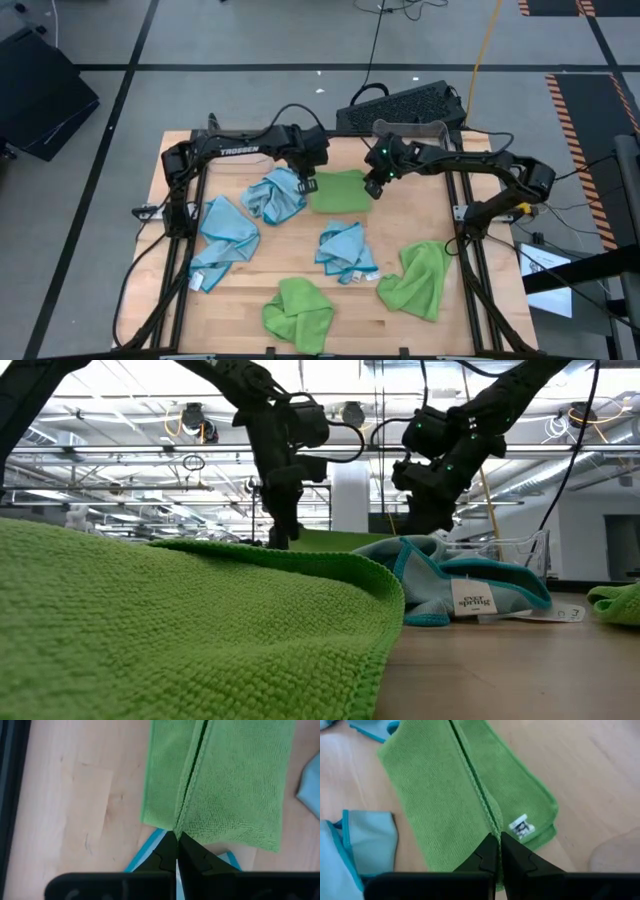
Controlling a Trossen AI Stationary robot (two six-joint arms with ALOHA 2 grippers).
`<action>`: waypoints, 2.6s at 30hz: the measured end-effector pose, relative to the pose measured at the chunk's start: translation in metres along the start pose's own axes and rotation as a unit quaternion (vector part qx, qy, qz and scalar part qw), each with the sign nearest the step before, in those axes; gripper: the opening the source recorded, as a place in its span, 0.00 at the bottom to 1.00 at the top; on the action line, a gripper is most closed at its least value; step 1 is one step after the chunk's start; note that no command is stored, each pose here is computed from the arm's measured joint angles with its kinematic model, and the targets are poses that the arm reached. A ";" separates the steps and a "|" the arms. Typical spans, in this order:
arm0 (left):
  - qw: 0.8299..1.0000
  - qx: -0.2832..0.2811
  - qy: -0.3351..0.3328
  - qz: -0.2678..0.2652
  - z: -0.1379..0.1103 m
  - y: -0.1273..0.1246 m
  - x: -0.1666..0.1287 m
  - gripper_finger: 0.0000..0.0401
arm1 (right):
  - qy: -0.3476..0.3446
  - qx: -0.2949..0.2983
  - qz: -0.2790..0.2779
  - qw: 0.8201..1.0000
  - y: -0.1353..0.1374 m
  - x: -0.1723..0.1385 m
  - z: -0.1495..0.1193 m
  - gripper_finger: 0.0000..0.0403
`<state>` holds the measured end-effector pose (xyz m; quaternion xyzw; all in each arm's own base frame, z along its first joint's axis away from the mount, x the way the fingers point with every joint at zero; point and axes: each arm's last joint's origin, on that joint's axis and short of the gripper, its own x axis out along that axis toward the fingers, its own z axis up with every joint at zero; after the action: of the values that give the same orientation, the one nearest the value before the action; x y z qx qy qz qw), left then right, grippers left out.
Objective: Sort microfiber towel by color & place in baskets
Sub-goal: Fold the top green towel, then put the top green towel into the right transparent bin
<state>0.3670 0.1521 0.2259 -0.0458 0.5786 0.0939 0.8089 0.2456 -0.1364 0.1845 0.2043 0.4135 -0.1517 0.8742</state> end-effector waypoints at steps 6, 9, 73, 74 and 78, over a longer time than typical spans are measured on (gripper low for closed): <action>1.000 0.010 0.013 -0.005 -0.008 -0.002 0.010 0.01 | -0.003 0.001 -0.012 1.000 -0.002 -0.001 0.001 0.02; 1.000 0.011 0.016 -0.005 -0.010 -0.002 0.014 0.02 | -0.007 -0.002 -0.012 1.000 -0.002 -0.001 0.001 0.02; 0.918 -0.366 -0.008 -0.153 -0.016 -0.049 -0.069 0.34 | -0.005 0.171 0.046 0.984 0.053 -0.102 -0.028 0.32; 0.916 -0.370 -0.006 -0.155 -0.016 -0.051 -0.069 0.36 | -0.004 0.170 0.047 0.984 0.054 -0.103 -0.029 0.32; 0.893 -0.421 0.007 -0.156 -0.015 -0.059 -0.069 0.45 | -0.005 0.176 0.048 0.983 0.055 -0.107 -0.031 0.32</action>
<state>0.3436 0.0845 0.2839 -0.4725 0.4760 0.2005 0.7141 0.1832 -0.0634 0.2636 0.3736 0.3655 -0.1813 0.8330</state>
